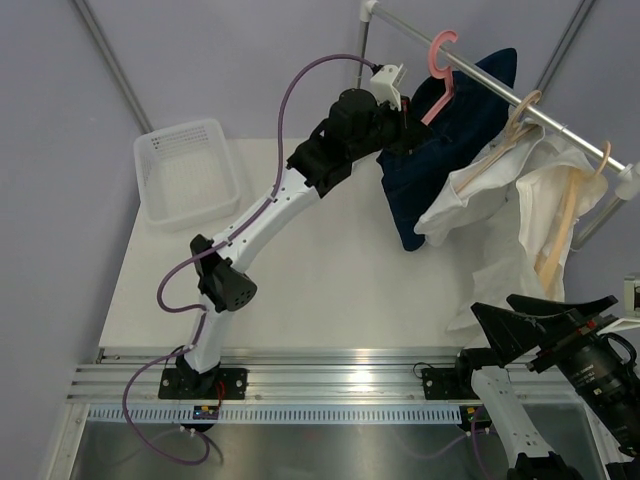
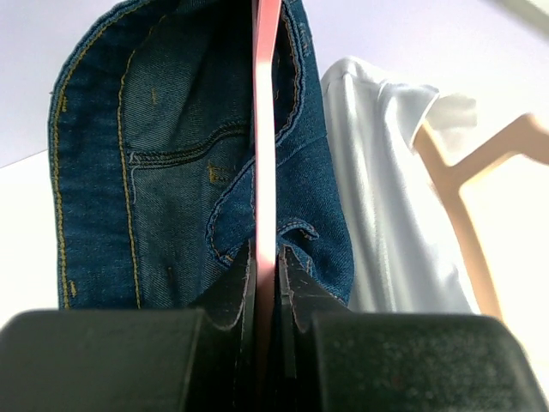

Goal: Remove the skirt from the hanger

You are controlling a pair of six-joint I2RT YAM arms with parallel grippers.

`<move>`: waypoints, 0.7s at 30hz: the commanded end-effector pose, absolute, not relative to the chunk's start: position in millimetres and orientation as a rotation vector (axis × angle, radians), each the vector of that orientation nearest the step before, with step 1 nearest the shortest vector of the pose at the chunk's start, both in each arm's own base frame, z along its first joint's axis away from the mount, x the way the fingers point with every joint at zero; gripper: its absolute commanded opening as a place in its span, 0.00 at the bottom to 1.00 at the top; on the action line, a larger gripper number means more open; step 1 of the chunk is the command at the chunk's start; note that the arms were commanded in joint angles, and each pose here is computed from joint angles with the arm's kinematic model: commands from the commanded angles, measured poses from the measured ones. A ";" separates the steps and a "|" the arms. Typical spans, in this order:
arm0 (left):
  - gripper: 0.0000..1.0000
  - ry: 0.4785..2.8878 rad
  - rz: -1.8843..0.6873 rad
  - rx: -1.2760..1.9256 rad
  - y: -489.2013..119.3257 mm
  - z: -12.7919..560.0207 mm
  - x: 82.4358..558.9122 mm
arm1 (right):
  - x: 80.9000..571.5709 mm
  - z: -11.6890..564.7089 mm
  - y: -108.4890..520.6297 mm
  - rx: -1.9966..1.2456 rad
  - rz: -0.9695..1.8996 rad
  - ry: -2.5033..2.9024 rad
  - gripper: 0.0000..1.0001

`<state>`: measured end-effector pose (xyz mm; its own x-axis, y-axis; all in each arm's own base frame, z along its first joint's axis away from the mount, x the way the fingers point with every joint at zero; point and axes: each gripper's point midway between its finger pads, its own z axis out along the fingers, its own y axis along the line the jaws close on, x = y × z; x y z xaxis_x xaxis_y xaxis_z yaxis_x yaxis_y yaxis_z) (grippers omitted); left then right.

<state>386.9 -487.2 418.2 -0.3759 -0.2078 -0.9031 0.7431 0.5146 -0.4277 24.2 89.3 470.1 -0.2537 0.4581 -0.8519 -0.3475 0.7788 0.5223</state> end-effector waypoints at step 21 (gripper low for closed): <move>0.00 1.500 -1.072 0.480 -355.0 538.1 273.1 | 71.1 401.4 102.4 0.062 0.801 1.999 0.99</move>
